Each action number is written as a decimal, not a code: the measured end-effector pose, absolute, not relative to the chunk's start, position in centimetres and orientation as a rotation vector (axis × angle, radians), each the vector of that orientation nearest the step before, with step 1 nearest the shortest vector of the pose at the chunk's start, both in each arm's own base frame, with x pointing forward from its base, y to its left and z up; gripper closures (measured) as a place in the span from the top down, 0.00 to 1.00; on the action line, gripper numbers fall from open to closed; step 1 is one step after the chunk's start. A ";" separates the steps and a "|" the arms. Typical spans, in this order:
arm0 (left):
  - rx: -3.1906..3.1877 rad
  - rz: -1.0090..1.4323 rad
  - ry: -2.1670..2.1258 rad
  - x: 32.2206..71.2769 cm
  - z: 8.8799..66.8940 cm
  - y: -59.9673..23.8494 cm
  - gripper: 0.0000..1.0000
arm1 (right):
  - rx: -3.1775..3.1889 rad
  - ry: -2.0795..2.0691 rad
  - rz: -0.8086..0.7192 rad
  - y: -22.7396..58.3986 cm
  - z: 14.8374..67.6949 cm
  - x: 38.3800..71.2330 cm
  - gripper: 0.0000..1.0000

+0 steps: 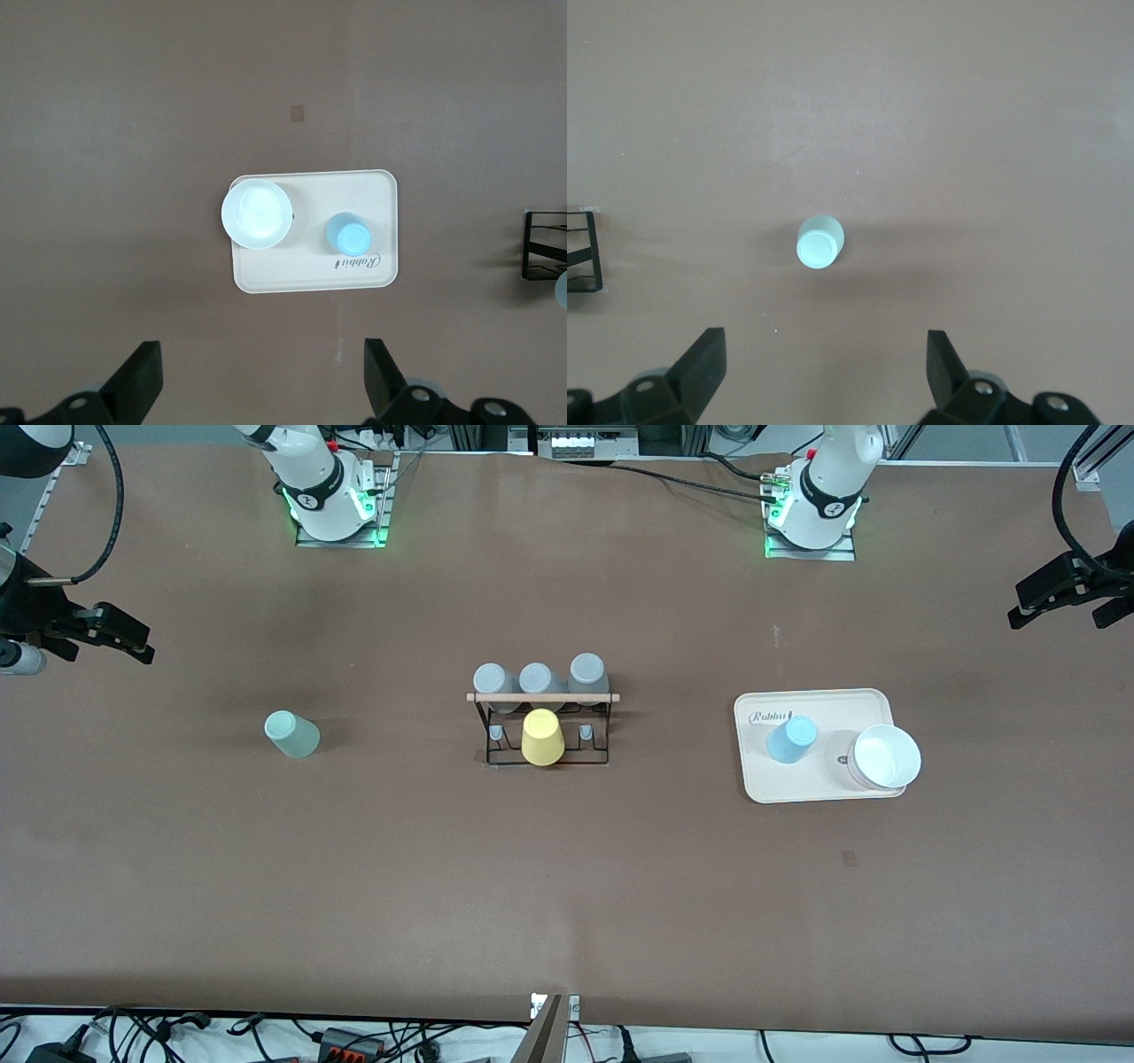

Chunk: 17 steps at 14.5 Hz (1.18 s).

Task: Hang scattered cups on rack with three cups
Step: 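Reach the left gripper toward the light blue cup on the tray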

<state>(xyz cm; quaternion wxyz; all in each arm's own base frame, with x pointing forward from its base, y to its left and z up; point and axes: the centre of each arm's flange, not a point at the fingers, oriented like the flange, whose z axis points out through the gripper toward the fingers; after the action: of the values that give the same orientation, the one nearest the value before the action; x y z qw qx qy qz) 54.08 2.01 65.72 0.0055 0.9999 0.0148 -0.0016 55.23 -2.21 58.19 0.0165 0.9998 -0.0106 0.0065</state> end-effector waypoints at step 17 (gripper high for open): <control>3.113 -0.159 0.131 57.6 41.2 -4.5 1.00 | 3.108 -0.034 0.030 -2.2 58.8 54.8 1.00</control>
<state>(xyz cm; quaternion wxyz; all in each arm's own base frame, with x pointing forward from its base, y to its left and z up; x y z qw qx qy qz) 57.61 -4.54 41.16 0.0109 0.9978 0.0419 -0.0510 54.79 -2.22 58.78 0.0166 0.9998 -0.0111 0.0096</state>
